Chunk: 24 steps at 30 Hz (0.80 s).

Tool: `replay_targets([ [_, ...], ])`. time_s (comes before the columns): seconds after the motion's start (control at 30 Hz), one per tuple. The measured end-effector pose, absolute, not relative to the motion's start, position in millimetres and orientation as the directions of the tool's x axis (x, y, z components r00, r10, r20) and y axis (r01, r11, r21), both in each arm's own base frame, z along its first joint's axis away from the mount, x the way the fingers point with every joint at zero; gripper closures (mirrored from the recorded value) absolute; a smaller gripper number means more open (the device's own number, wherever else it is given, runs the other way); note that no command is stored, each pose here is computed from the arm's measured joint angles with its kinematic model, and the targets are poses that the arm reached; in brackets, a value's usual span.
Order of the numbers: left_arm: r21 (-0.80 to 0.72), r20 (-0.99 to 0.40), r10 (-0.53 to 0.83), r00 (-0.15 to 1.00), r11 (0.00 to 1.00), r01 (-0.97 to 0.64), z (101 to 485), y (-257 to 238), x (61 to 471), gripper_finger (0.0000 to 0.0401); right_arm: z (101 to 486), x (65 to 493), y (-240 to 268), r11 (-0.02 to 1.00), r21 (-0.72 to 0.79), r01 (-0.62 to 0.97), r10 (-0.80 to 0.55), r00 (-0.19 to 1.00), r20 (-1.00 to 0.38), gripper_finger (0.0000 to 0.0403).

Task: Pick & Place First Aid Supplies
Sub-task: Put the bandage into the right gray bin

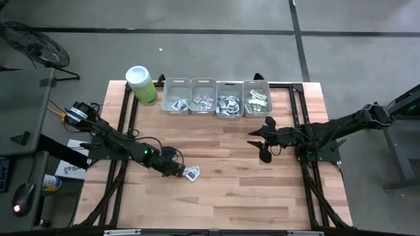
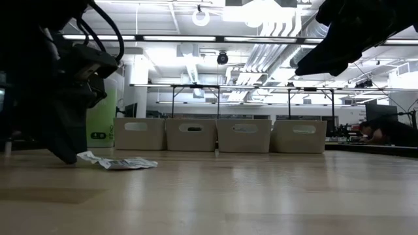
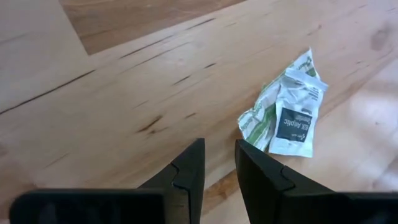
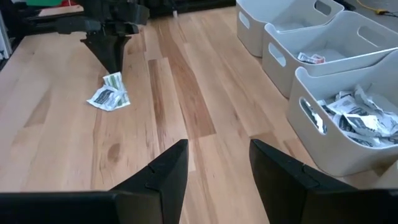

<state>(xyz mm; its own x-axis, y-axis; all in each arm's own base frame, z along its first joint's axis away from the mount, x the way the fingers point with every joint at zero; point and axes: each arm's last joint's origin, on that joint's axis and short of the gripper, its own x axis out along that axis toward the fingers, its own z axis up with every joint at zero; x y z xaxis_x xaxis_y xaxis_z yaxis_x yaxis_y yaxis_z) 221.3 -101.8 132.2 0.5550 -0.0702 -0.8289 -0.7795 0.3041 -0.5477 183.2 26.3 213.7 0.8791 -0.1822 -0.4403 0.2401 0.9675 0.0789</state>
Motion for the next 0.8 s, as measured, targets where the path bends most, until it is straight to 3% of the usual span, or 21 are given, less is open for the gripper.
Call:
replay_targets([
  [0.23,-0.54,-0.835,-0.088,0.543,0.324,-0.777,131,-102,220,0.0306,213,183,26,0.964,0.089,0.249,-0.184,0.873,-0.452,0.0237],
  [0.6,-0.528,-0.846,-0.127,0.519,0.346,-0.776,131,-102,218,0.0219,212,182,26,0.963,0.085,0.256,-0.192,0.871,-0.452,0.0237],
  [0.8,-0.497,-0.864,-0.133,0.485,0.367,-0.786,136,-99,210,0.0213,212,182,26,0.963,0.085,0.256,-0.192,0.871,-0.452,0.0237],
])
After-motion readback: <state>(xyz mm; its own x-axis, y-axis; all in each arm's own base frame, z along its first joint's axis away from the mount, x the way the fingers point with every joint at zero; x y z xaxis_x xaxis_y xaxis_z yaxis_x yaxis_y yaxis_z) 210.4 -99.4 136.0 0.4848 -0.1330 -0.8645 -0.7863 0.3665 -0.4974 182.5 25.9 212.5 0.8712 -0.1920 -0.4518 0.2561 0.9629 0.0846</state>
